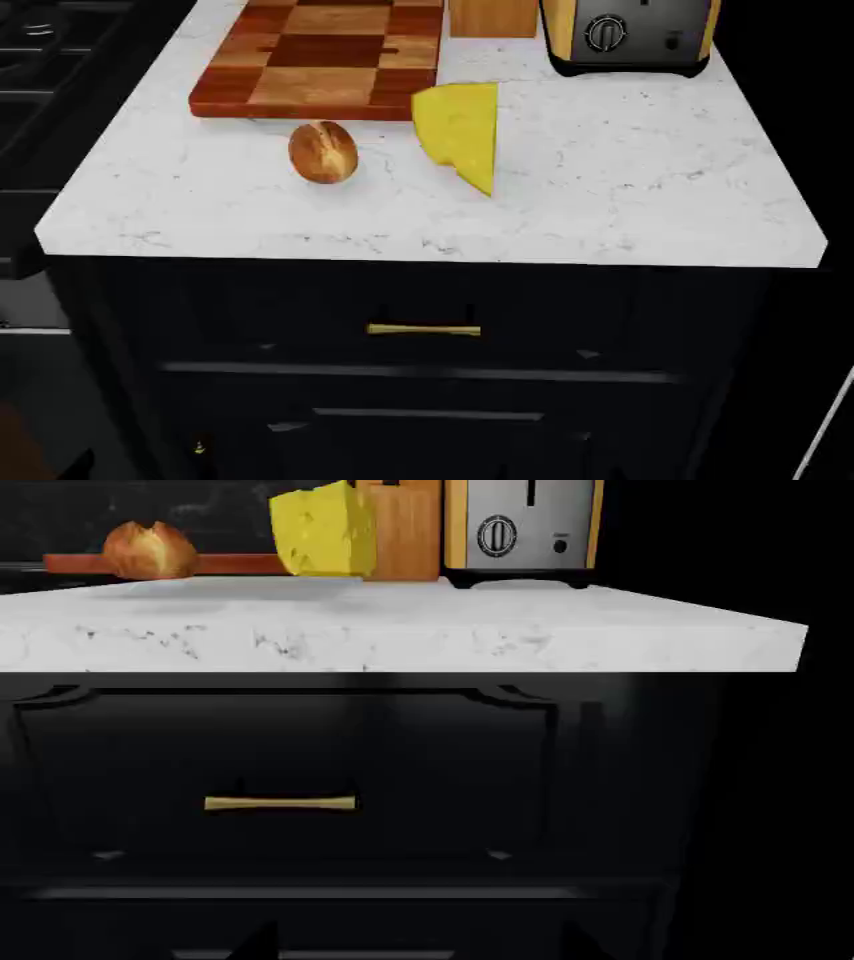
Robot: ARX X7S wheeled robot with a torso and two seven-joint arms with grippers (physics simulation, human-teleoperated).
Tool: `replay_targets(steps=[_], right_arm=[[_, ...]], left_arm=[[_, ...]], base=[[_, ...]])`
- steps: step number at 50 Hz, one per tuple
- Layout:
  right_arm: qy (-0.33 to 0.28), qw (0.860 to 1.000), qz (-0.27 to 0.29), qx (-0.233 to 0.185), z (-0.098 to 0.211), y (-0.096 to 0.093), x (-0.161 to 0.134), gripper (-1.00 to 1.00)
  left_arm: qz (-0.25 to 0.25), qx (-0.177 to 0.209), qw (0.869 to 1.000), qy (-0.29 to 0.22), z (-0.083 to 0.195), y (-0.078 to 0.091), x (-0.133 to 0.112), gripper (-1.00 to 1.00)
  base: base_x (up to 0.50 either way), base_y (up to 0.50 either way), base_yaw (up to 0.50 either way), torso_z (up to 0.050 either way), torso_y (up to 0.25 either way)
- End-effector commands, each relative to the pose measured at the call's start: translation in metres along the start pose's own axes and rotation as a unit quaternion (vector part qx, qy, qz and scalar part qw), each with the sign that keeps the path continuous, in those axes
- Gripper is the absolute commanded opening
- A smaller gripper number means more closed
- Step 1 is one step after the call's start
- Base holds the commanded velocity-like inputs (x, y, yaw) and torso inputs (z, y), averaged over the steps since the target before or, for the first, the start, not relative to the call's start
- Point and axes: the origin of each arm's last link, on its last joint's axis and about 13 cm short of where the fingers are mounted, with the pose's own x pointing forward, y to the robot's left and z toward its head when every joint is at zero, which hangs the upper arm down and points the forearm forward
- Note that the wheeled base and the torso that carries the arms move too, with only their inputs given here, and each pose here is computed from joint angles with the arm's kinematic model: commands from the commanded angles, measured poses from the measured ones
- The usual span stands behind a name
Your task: Place the bread and cheese on the cutting board.
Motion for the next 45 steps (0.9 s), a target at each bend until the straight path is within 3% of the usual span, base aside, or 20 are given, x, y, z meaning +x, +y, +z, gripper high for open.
replay_targets(steps=[1, 2, 14, 15, 16, 27, 31, 45], right_arm=[[0.000, 1.000, 0.000, 0.000, 0.000, 0.000, 0.000, 1.00], [-0.007, 1.000, 0.004, 0.002, 0.001, 0.001, -0.001, 1.00], [-0.013, 1.000, 0.012, 0.005, 0.002, 0.002, 0.000, 1.00], [-0.043, 0.935, -0.085, -0.342, 0.026, -0.003, 0.001, 1.00], [-0.008, 1.000, -0.011, 0.009, 0.001, -0.002, -0.001, 1.00], [-0.019, 1.000, -0.012, 0.009, 0.003, -0.002, -0.002, 1.00], [-0.003, 1.000, -0.011, -0.010, 0.003, -0.001, -0.002, 1.00], [-0.017, 1.000, -0.008, -0.005, 0.006, 0.000, -0.003, 1.00]], left_arm=[[0.000, 0.019, 1.000, -0.001, -0.002, 0.000, 0.001, 1.00], [0.000, 0.000, 1.000, 0.000, -0.002, 0.000, 0.000, 1.00], [-0.005, 0.000, 1.000, -0.001, 0.001, -0.001, -0.002, 1.00], [-0.122, 0.186, 0.956, -0.192, 0.017, -0.019, -0.026, 1.00], [0.001, 0.008, 1.000, 0.002, 0.002, -0.001, 0.001, 1.00], [-0.004, 0.011, 1.000, -0.002, 0.003, -0.001, 0.000, 1.00], [-0.006, 0.011, 1.000, -0.002, 0.005, -0.002, -0.001, 1.00], [-0.010, 0.010, 1.000, -0.001, 0.004, -0.002, 0.000, 1.00]], base=[[0.00, 0.00, 0.00, 0.000, 0.000], [0.00, 0.00, 0.00, 0.000, 0.000], [0.00, 0.00, 0.00, 0.000, 0.000], [0.00, 0.00, 0.00, 0.000, 0.000], [0.00, 0.00, 0.00, 0.000, 0.000], [0.00, 0.00, 0.00, 0.000, 0.000], [-0.04, 0.00, 0.00, 0.000, 0.000], [-0.50, 0.09, 0.00, 0.000, 0.000]])
